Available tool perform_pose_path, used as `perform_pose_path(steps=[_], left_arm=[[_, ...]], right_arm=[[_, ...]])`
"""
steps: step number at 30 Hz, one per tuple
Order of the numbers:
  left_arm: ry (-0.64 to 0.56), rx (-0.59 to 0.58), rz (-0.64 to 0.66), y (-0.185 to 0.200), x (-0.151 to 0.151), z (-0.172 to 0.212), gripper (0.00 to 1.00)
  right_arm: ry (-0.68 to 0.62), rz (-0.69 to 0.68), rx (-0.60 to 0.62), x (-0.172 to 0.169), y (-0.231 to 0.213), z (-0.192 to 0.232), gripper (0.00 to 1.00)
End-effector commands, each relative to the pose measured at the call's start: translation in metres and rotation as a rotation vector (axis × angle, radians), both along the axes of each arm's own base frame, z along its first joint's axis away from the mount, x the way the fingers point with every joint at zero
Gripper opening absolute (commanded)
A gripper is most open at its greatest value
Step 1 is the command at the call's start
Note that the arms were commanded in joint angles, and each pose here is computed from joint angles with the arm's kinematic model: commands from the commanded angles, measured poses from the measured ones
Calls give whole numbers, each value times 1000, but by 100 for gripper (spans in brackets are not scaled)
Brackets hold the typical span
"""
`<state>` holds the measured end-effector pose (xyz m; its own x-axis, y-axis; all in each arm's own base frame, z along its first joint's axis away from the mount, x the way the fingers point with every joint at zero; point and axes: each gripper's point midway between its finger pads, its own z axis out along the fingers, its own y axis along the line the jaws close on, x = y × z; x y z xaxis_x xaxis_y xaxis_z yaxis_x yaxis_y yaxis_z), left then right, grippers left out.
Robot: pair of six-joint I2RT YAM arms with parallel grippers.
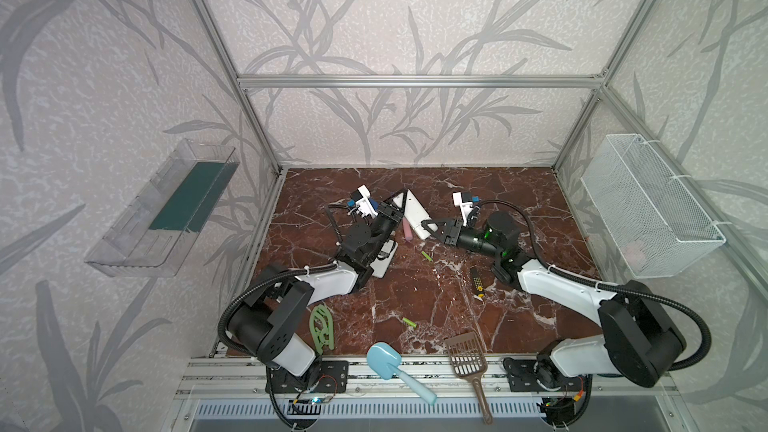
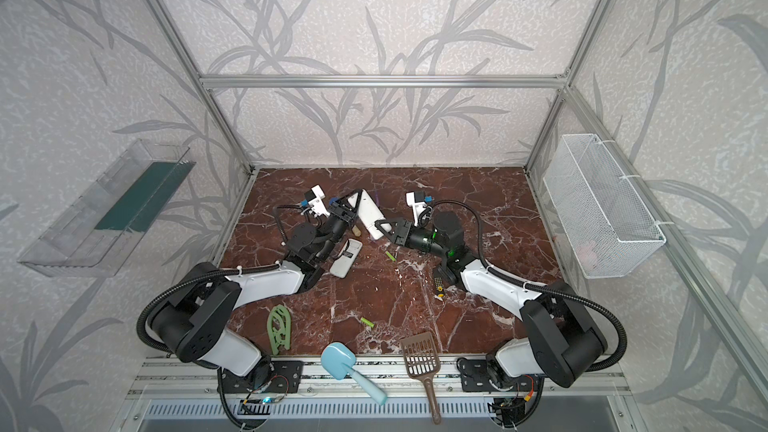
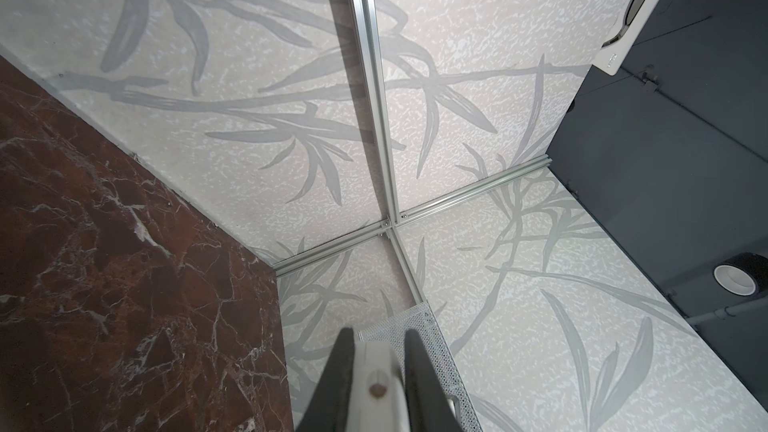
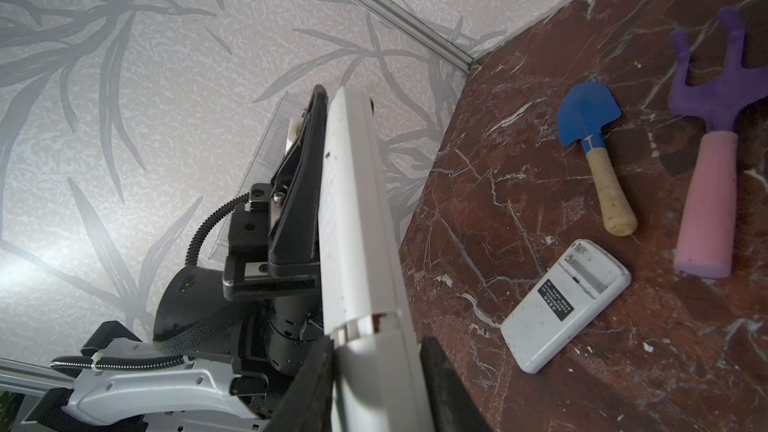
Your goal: Unload the batteries from the remote control
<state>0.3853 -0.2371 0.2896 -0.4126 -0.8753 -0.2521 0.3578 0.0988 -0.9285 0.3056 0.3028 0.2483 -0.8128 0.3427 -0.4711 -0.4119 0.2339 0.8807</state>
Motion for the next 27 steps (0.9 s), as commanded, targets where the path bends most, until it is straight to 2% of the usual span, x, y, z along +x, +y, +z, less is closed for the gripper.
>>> perform_pose_path(steps=[1, 8, 17, 27], left_arm=[[-80, -69, 20, 7, -2, 32, 0], [-49, -81, 29, 8, 1, 21, 0], [-2, -73, 46, 11, 1, 4, 0], [43, -67, 64, 14, 4, -10, 0]], right_arm=[[13, -19, 2, 6, 0, -1, 36], [22, -28, 8, 9, 0, 1, 43], [25, -25, 14, 13, 3, 9, 44], [23, -52, -33, 14, -1, 11, 57]])
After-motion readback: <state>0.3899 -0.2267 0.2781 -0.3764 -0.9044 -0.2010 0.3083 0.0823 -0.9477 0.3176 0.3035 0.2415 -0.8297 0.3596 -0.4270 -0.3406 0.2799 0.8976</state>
